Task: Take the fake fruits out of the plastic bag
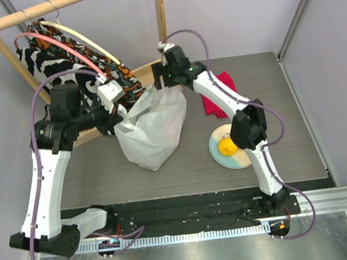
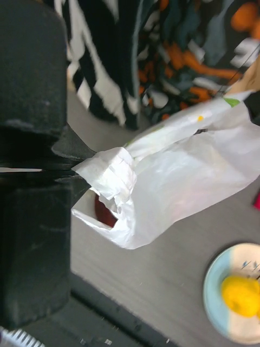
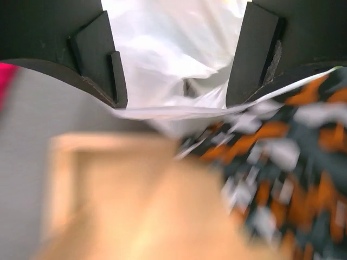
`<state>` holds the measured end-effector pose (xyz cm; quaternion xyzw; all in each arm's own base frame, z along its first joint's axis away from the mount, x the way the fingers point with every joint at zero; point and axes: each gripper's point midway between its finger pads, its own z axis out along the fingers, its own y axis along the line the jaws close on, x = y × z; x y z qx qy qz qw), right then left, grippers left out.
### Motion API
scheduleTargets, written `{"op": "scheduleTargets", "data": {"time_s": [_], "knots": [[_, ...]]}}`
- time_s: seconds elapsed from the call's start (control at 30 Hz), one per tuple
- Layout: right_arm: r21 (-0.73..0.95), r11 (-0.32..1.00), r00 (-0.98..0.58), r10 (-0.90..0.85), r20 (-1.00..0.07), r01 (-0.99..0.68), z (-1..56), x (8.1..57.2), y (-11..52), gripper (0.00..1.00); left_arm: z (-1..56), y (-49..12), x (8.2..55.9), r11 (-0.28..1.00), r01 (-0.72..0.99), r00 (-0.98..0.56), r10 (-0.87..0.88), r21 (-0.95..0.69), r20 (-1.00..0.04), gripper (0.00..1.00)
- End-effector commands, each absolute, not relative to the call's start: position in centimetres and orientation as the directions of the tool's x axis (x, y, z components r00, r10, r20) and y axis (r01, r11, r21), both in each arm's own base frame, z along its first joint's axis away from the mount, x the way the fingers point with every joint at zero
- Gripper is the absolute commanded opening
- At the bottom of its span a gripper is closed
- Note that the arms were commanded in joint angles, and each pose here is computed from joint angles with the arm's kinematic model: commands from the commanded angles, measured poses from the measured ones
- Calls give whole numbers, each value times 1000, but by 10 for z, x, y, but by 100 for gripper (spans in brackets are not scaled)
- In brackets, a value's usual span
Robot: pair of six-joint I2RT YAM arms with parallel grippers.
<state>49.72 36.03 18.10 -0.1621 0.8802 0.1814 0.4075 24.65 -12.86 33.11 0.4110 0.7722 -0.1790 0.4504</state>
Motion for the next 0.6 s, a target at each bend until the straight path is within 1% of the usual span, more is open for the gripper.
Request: {"op": "scheduleTargets", "data": {"time_s": [0.0,0.03,0.07,0.1,0.13,0.17,0.2,0.23,0.27,0.3,0.33,0.4,0.43,0.47,0.5,0.57], "knots": [[189,910,-474,-10,-880,-370,265,518,339,82,381,-126,288,580,767,-90,522,275,-848,0],[197,892,-491,-32,-870,-407,259,510,344,82,386,-127,288,566,775,-79,528,281,-845,0],[197,885,-479,-33,-877,-421,273,501,342,82,378,-128,286,546,798,-109,547,255,-830,0],[191,878,-485,-53,-873,-438,271,490,345,83,383,-128,280,533,807,-100,550,256,-829,0],[170,876,-516,-101,-851,-452,252,477,342,83,379,-129,273,519,822,-116,556,235,-823,0],[176,859,-507,-109,-855,-481,266,460,341,83,367,-127,252,506,846,-179,565,167,-806,0],[185,837,-515,-130,-847,-516,266,442,343,83,354,-129,236,473,873,-205,575,118,-792,0],[181,824,-557,-186,-810,-537,239,419,343,82,343,-127,219,454,888,-236,589,76,-773,0],[186,789,-552,-221,-804,-586,236,402,346,83,326,-122,195,439,898,-295,611,4,-734,0],[188,755,-509,-215,-834,-628,261,383,345,82,306,-116,172,434,900,-331,628,-36,-704,0],[188,721,-513,-261,-818,-666,248,361,350,82,294,-113,160,435,899,-352,635,-59,-688,0],[171,664,-468,-299,-832,-728,256,338,359,82,267,-107,131,456,885,-394,624,-94,-675,0],[173,644,-462,-313,-830,-746,255,332,364,81,261,-106,128,477,873,-410,611,-98,-678,0],[176,615,-453,-330,-828,-769,253,321,375,76,258,-107,129,489,869,-395,595,-75,-700,0],[187,602,-467,-349,-813,-776,241,319,383,75,248,-105,122,498,864,-404,591,-79,-698,0],[205,597,-483,-354,-801,-776,232,319,395,71,239,-102,123,520,851,-420,589,-74,-690,0]]}}
